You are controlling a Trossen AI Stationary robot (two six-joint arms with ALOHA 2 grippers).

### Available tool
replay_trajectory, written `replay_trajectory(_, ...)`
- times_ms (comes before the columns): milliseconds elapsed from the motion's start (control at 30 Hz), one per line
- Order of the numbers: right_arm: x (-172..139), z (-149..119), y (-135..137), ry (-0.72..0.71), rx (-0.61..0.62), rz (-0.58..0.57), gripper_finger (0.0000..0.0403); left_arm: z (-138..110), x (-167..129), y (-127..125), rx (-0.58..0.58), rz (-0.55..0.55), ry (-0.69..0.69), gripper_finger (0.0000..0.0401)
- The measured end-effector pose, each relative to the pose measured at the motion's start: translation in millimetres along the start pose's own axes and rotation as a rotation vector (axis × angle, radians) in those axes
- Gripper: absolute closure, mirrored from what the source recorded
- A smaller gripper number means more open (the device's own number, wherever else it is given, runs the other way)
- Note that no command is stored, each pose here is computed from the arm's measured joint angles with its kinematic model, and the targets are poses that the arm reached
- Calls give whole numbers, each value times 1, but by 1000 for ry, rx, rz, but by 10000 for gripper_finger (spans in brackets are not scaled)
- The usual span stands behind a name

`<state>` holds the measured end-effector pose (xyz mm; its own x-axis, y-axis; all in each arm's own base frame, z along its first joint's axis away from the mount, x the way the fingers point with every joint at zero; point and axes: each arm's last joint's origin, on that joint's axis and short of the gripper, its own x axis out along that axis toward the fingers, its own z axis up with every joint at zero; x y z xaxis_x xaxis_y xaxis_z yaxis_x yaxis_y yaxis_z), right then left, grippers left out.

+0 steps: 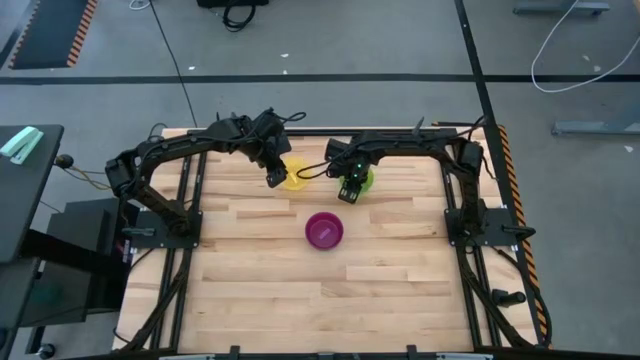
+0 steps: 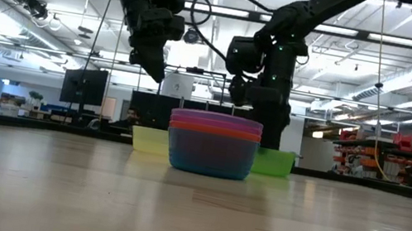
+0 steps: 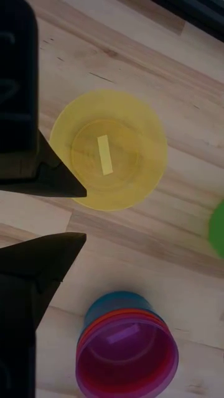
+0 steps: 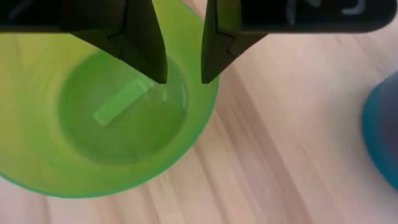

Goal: Nest bowls inside each other
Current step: Stack the green bowl on top of the purple bowl

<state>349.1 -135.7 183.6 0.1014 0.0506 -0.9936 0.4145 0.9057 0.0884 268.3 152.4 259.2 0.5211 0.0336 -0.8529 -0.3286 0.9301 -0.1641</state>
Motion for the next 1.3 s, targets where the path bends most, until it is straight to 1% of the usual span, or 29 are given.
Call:
replay_trajectory(233,-20,-4,2,-56,-4,-2,296,0,0,0,-1,0,-3,291)
replay_trajectory(367,-26,-6,12,-72,-8,3,296,0,0,0,-1,0,-3,291)
replay_trajectory(567,-24,-7,21,-69,-22,-9,296,0,0,0,-2,1,-3,291)
replay_trajectory(633,-21,-9,19,-62,-20,-44,296,0,0,0,-2,0,-3,291)
replay_trajectory(700,-19,-10,17,-52,-14,-54,296,0,0,0,-2,0,-3,291)
replay_trajectory(933,-8,-16,9,-22,13,-57,296,0,0,0,-2,0,-3,291)
replay_trajectory(1300,-6,-17,16,-18,-4,-41,296,0,0,0,-2,0,-3,291)
